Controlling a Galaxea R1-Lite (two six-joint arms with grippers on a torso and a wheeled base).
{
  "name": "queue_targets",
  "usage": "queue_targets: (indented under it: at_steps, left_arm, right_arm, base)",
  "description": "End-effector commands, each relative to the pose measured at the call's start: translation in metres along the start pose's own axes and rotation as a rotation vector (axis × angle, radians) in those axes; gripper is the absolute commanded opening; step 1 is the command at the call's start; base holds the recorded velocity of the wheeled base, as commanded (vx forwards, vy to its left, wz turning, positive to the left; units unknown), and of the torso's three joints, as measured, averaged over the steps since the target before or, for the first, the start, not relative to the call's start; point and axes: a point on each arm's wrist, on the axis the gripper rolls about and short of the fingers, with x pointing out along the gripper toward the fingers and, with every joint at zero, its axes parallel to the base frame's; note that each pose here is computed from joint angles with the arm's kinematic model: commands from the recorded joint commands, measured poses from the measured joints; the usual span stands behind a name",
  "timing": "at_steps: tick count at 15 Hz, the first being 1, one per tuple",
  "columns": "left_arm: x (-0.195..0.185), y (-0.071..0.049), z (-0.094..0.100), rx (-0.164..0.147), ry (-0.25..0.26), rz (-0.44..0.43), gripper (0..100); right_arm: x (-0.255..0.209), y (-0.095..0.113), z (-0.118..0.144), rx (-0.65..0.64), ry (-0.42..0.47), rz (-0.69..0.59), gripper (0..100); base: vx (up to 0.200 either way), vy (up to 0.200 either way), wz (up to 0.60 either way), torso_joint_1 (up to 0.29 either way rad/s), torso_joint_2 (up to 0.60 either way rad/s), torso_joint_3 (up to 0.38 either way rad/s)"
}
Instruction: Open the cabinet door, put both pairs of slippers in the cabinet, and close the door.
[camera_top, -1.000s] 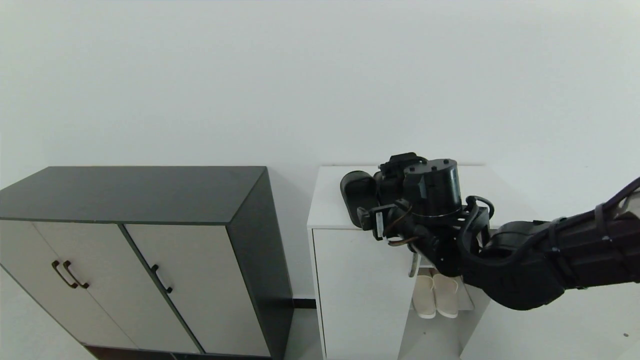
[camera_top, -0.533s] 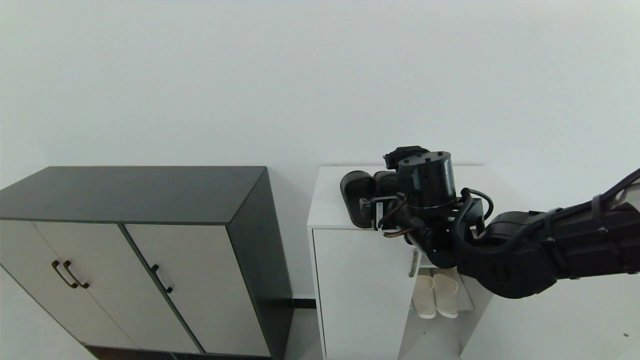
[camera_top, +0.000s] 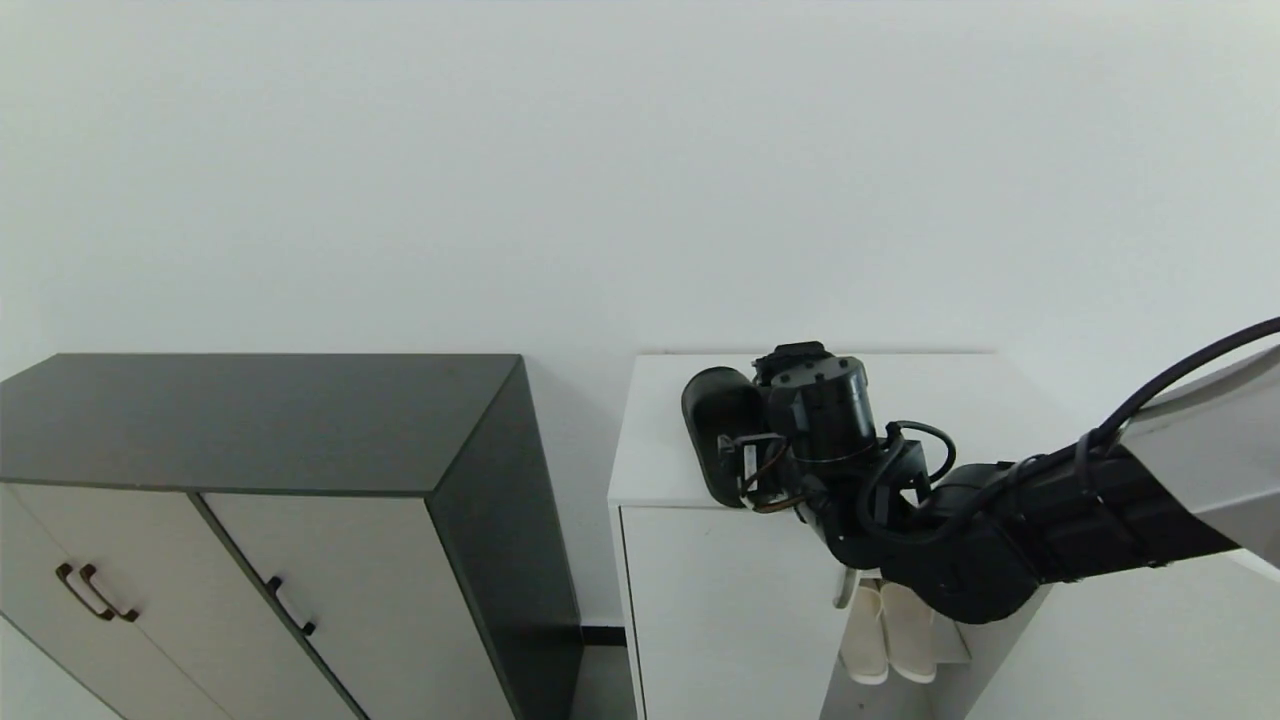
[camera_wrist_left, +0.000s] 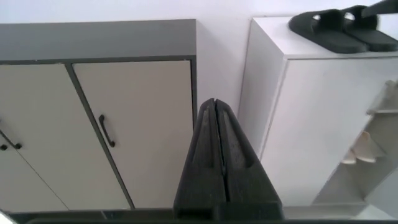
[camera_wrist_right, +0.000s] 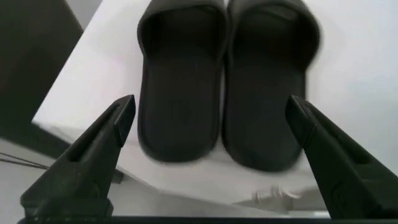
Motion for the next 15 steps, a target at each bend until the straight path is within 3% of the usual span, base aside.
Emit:
queue_targets:
  at_steps: [1,6,15]
  left_arm:
    - [0.000,0.000,0.000,0.001,0.001,0.000,0]
    - [0.000,0.000,0.000,-0.002,0.001,0.000,0]
    - [0.000,0.000,0.000,-0.004,0.001,0.000,0]
  right_arm:
    - [0.015,-0.003,-0.015,-0.012,0.026,-0.024,100]
    - [0.042,-0.010,-0.035,0.004,0.014,-0.063,100]
    - [0.081,-0.001,-0.035,0.024,-0.055,-0.068,100]
  base:
    - [0.200,0.000,0.00,0.002,0.00,-0.002]
    - [0.000,0.000,0.00,0.000,0.00,0.000]
    - [0.000,0.000,0.00,0.000,0.00,0.000]
